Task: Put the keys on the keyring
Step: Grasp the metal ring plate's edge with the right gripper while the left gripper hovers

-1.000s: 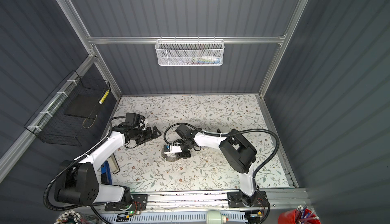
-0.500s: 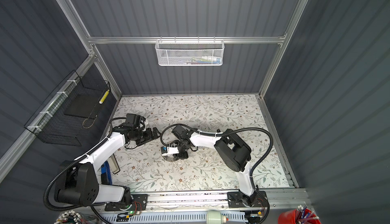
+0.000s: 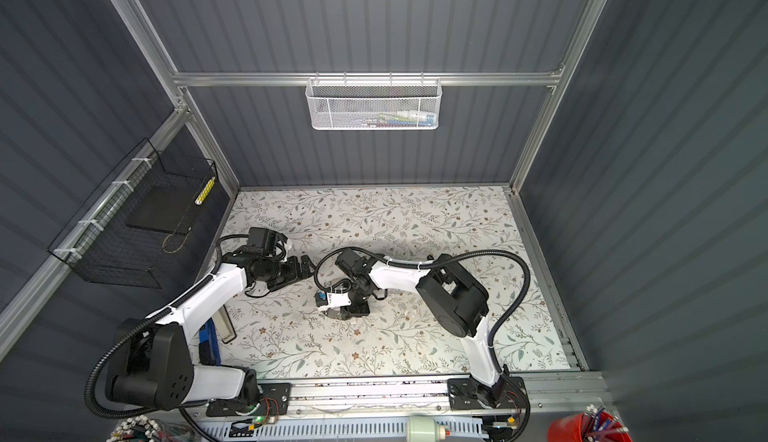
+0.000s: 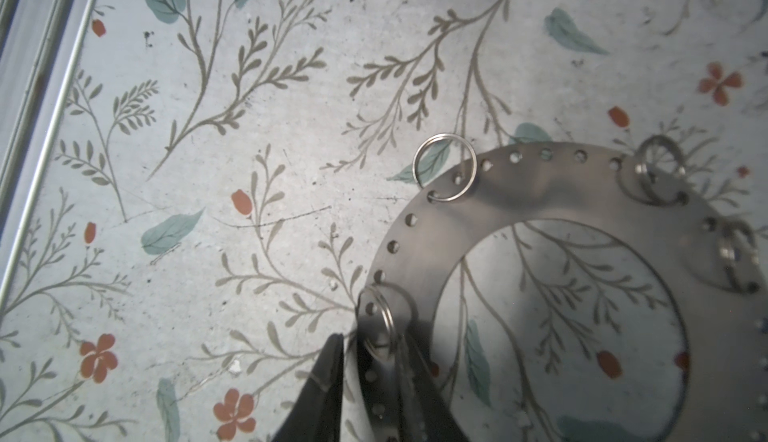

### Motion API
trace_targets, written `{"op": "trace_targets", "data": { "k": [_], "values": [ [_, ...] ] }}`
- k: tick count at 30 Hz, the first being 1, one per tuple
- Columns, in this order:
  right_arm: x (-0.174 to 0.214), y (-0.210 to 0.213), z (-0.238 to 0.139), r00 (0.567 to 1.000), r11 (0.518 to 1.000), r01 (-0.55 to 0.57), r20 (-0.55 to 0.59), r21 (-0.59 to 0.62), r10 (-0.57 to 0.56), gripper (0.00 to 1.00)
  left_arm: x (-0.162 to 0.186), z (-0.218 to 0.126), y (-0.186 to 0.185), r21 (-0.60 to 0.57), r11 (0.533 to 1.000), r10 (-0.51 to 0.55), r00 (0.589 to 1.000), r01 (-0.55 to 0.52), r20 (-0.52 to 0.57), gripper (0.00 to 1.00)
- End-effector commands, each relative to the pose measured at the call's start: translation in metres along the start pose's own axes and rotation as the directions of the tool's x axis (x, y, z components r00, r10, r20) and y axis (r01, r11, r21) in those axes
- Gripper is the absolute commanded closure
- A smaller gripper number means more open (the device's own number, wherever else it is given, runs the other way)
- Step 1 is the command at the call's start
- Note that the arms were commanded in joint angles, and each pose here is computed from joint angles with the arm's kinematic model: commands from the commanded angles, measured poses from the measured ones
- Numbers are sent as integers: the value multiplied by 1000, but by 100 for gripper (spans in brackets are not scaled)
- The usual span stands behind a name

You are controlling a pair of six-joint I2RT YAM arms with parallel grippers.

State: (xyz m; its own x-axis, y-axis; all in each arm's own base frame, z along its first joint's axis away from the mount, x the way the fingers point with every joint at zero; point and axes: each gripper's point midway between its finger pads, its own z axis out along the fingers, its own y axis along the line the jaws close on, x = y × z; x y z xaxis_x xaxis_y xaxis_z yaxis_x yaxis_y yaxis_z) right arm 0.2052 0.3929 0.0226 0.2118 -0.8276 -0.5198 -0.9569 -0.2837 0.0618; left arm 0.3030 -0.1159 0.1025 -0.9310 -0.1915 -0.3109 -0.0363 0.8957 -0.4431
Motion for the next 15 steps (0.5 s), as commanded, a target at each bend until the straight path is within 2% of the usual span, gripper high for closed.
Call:
{"op": "trace_targets", "data": {
  "k": [1, 15],
  "values": [
    [-1, 6, 3, 1000, 999, -6, -8, -40, 5, 76, 6, -4, 4, -15, 999, 34, 999, -34, -1, 0],
    [-1, 9, 1, 999, 998, -13, -35, -68, 11, 90, 12, -7, 13, -59, 996, 71, 997, -72, -10, 0]
  ]
}}
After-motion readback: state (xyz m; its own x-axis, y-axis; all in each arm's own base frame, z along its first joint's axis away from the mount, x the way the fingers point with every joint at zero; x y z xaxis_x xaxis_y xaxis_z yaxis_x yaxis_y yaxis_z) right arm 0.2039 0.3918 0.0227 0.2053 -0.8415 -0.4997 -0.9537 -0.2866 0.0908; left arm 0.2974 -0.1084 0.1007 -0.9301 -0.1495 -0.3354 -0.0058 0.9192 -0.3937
